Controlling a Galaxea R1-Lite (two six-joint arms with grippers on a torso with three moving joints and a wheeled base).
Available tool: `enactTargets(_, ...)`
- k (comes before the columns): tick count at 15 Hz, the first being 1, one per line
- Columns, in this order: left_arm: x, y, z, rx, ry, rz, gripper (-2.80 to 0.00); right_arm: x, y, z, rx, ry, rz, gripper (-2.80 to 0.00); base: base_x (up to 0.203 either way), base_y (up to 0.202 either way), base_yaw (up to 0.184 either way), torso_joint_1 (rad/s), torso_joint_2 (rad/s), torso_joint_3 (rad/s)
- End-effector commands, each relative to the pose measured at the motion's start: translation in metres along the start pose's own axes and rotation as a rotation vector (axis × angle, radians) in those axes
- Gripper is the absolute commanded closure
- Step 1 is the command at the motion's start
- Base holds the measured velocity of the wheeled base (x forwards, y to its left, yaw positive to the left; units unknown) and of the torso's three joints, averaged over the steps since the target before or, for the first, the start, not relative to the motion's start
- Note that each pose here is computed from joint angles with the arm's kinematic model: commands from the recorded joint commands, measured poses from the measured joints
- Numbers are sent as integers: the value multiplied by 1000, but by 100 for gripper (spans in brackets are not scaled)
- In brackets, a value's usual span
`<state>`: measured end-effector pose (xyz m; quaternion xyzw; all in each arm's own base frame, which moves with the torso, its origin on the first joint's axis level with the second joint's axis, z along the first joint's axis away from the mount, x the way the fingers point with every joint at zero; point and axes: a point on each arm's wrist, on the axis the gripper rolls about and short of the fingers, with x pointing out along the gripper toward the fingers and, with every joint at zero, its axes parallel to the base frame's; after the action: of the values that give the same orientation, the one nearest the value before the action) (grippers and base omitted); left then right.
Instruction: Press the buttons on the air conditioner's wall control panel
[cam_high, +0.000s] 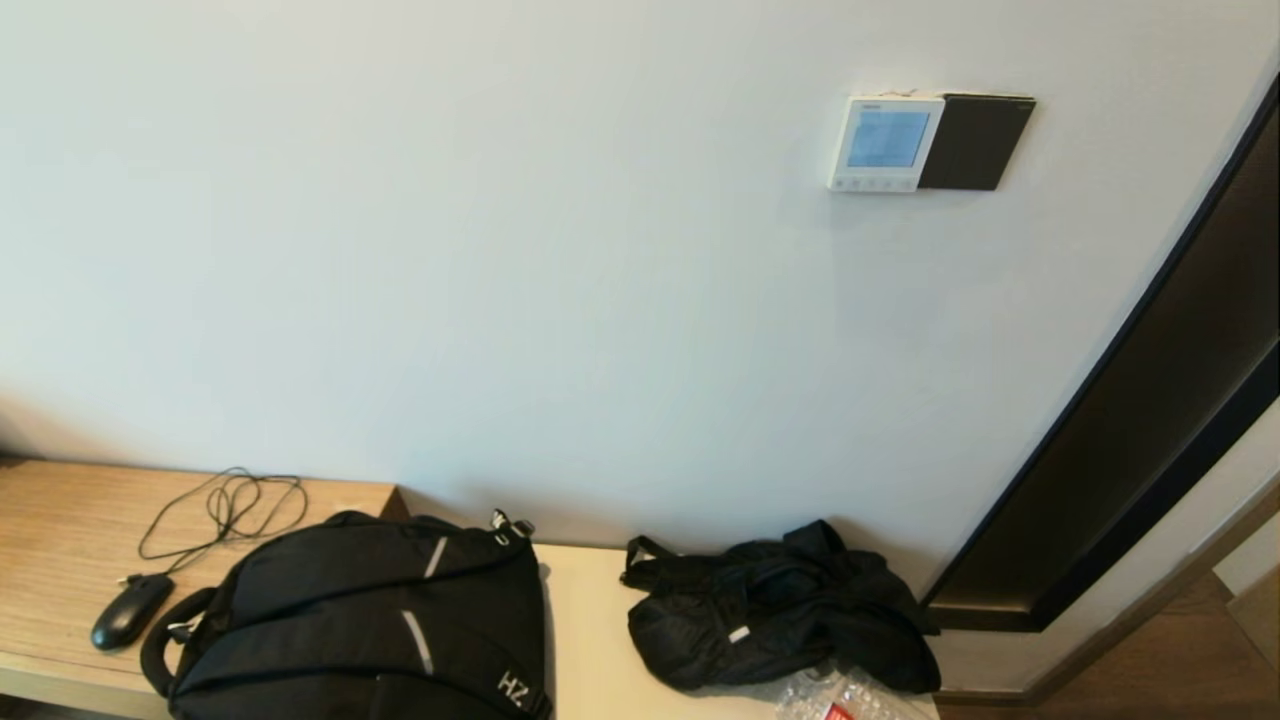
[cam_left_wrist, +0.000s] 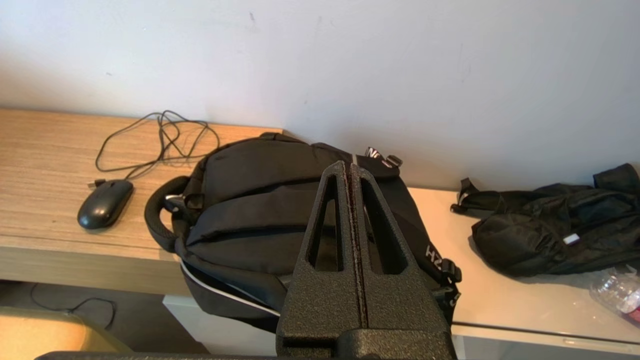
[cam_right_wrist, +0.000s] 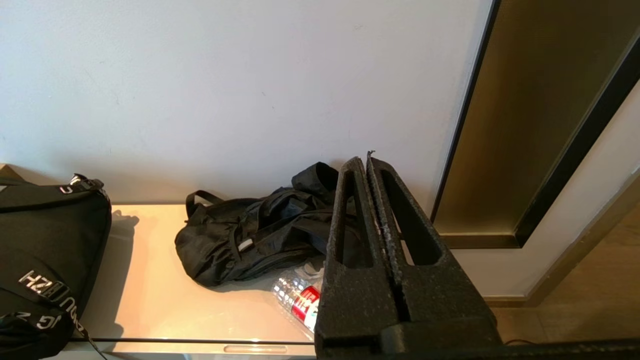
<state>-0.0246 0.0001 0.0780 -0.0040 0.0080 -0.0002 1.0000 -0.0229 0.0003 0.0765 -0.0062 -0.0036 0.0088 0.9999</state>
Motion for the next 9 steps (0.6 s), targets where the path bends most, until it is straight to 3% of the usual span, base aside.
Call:
enactTargets(1,0,0,0,0,0,0,0,0,0,0,0,3,1,0,0,0,0,0,0,0)
enactTargets(9,0,0,0,-1,0,0,0,0,0,0,0,2,1,0,0,0,0,0,0,0)
